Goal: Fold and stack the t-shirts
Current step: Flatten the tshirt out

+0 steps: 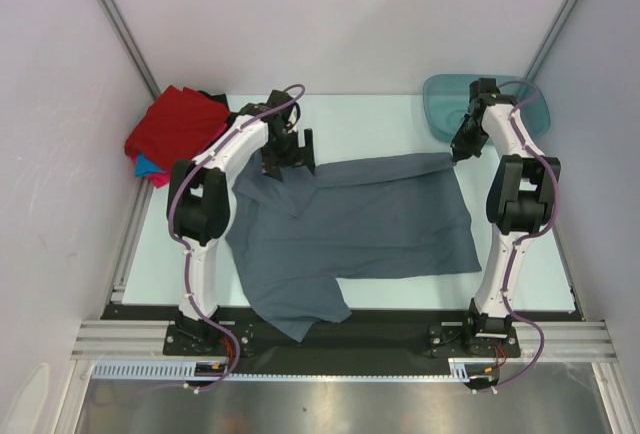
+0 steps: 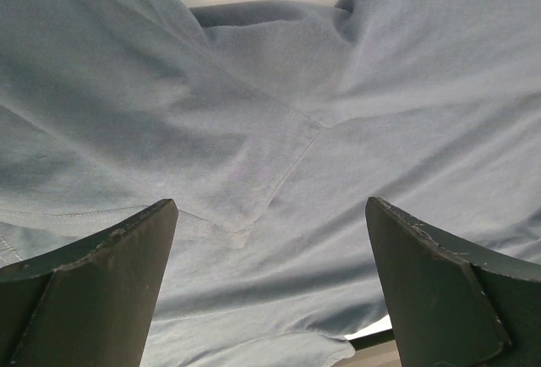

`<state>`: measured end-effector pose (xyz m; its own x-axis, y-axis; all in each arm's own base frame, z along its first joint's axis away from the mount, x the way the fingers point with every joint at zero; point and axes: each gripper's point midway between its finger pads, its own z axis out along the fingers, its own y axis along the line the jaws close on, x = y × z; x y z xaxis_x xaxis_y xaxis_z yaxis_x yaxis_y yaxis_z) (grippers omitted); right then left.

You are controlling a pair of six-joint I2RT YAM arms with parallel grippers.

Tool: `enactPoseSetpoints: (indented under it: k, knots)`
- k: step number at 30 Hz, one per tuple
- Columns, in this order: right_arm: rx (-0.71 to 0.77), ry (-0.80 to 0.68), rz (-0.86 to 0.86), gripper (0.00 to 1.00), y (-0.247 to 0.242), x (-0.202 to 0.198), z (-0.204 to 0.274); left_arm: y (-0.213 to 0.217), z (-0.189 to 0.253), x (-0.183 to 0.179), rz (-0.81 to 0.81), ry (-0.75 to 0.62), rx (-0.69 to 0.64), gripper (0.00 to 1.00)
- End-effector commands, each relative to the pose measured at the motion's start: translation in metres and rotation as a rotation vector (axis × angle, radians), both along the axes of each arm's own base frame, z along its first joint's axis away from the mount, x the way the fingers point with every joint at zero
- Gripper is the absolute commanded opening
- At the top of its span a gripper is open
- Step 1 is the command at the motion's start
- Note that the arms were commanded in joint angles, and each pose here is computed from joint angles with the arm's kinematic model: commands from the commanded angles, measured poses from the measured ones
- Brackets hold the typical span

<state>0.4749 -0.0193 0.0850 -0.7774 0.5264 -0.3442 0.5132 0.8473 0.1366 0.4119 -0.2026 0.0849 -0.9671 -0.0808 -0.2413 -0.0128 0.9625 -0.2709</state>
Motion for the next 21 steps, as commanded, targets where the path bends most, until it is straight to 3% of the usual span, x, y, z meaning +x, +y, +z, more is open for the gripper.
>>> enactPoseSetpoints:
  k: [1,12,13,14,16,19,21]
  knots:
    - [-0.056,-0.059,-0.023,0.00,-0.016,0.000,0.035,-0.004,0.012,0.009,-0.018,-0.039,-0.013,1.00]
    - [-0.057,0.032,-0.025,0.01,-0.017,-0.013,0.005,-0.005,0.008,0.007,-0.021,-0.020,-0.022,1.00]
    - [-0.049,0.045,-0.022,0.13,-0.015,-0.015,0.002,-0.005,0.009,0.007,-0.022,-0.021,-0.021,1.00]
    - [-0.047,0.055,-0.023,0.32,-0.014,-0.016,-0.001,-0.005,0.009,0.007,-0.020,-0.022,-0.021,1.00]
    - [-0.065,0.082,-0.026,0.47,-0.015,-0.020,-0.007,-0.003,0.011,0.008,-0.016,-0.029,-0.011,1.00]
    - [-0.086,0.091,-0.034,0.57,-0.017,-0.023,-0.007,0.002,0.015,0.010,-0.005,-0.047,0.003,1.00]
    - [-0.089,0.076,-0.035,0.57,-0.017,-0.021,-0.001,0.008,0.019,0.015,0.011,-0.074,0.022,1.00]
